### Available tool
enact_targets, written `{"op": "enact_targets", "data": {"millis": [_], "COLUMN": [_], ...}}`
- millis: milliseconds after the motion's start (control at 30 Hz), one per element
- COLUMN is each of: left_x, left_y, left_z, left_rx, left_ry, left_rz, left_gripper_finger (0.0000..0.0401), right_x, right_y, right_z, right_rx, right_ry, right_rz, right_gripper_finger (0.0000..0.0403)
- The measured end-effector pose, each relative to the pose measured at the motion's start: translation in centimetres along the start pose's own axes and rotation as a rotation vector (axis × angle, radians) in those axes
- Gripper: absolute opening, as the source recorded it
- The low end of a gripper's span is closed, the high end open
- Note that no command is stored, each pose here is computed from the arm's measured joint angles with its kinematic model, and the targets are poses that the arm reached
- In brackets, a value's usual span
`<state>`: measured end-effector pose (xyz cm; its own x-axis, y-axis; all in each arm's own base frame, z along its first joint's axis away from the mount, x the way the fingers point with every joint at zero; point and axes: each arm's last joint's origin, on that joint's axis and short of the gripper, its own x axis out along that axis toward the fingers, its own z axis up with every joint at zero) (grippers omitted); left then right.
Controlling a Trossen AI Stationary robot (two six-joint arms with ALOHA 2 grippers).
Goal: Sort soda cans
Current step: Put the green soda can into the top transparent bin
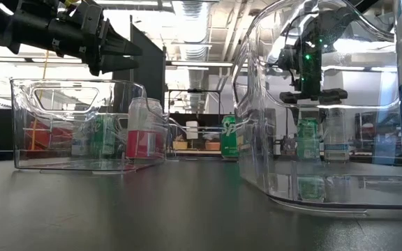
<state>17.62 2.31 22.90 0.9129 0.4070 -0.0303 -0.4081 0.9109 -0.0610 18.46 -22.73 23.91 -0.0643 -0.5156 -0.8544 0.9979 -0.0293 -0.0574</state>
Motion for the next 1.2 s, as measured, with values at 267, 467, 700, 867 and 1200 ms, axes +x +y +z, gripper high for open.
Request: {"op": "enact_targets", "data": {"millis": [267,467,700,867,1200], "left_x": [0.0,0.0,0.0,0.0,0.0], "left_y": [0.0,0.0,0.0,0.0,0.0], "left_z": [0.0,0.0,0.0,0.0,0.0], "left_rx": [0.0,0.0,0.013,0.014,0.025], "left_ry": [0.0,0.0,-0.001,-0.001,-0.002], "left_rz": [0.0,0.0,0.0,0.0,0.0], "left_gripper_finger": [0.0295,0.0295,0.0295,0.0295,0.0295], "right_x": [-0.3,-0.5,-0.5,-0.5,-1.4], "right_y": [0.5,0.8,0.8,0.8,2.1], "right_z": [-0.4,-0.6,-0.8,-0.8,-1.9], "right_rx": [0.028,0.052,0.086,0.124,0.097], "right_ry": [-0.017,-0.031,-0.029,-0.04,-0.065], "right_rz": [-0.006,-0.017,-0.028,-0.04,-0.015], "right_gripper_finger": [0.04,0.04,0.04,0.04,0.04]}}
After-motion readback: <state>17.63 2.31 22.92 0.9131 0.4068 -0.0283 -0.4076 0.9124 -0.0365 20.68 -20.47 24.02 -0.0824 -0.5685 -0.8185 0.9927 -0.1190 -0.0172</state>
